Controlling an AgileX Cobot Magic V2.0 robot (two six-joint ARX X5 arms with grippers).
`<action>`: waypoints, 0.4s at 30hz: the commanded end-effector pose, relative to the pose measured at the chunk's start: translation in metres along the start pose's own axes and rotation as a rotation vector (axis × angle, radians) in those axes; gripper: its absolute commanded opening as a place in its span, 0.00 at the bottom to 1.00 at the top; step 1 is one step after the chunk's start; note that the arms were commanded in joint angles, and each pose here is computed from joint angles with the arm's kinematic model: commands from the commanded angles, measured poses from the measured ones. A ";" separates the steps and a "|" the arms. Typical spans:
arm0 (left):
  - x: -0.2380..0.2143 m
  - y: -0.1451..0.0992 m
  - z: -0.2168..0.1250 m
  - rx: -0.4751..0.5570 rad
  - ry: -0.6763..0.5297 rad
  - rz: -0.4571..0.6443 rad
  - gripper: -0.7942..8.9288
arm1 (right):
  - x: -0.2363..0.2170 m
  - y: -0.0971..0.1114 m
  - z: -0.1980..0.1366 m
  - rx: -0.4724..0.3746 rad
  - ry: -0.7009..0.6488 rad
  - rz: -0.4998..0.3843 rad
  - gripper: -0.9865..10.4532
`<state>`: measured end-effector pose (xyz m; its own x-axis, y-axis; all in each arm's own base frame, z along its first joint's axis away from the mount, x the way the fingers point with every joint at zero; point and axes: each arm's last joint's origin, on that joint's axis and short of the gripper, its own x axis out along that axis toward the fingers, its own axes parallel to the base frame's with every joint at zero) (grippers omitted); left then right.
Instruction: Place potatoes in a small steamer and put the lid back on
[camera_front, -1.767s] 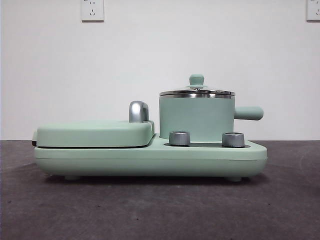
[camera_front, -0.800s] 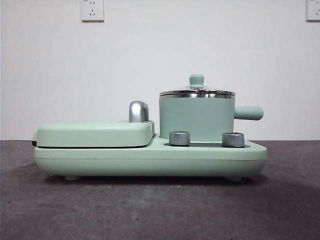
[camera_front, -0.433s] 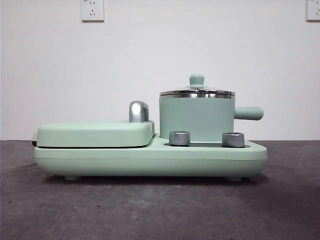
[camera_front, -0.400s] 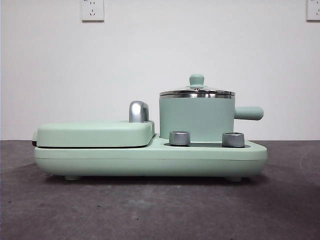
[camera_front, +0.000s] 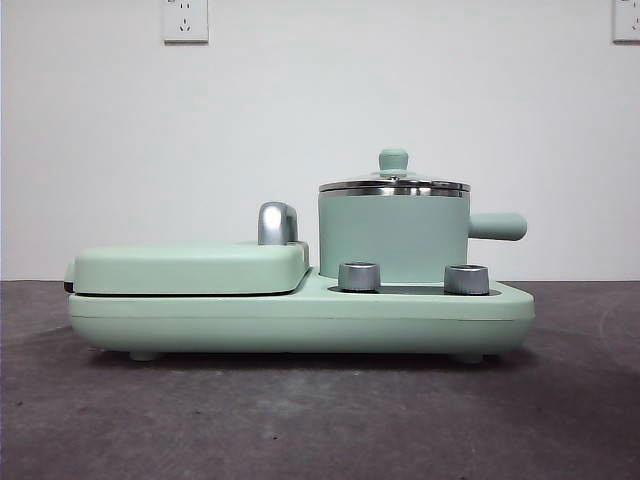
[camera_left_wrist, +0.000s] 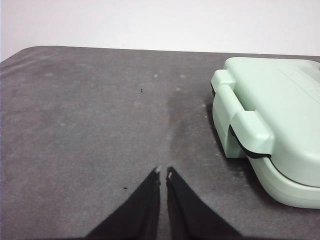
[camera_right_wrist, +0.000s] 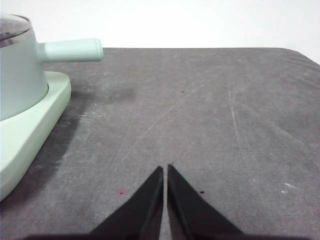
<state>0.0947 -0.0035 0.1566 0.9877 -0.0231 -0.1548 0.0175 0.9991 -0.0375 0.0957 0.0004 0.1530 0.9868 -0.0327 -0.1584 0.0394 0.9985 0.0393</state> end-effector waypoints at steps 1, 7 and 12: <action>0.002 0.000 -0.007 0.006 0.023 0.000 0.11 | 0.001 0.000 -0.001 -0.004 -0.005 0.003 0.09; 0.002 0.000 -0.007 0.006 0.022 0.000 0.11 | 0.001 0.000 -0.001 -0.004 -0.010 0.003 0.09; 0.002 0.000 -0.007 0.006 0.022 0.000 0.11 | 0.001 0.000 -0.001 -0.004 -0.011 0.003 0.09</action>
<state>0.0947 -0.0035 0.1566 0.9877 -0.0231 -0.1548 0.0175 0.9991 -0.0375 0.0958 0.0004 0.1532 0.9875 -0.0327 -0.1542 0.0392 0.9984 0.0395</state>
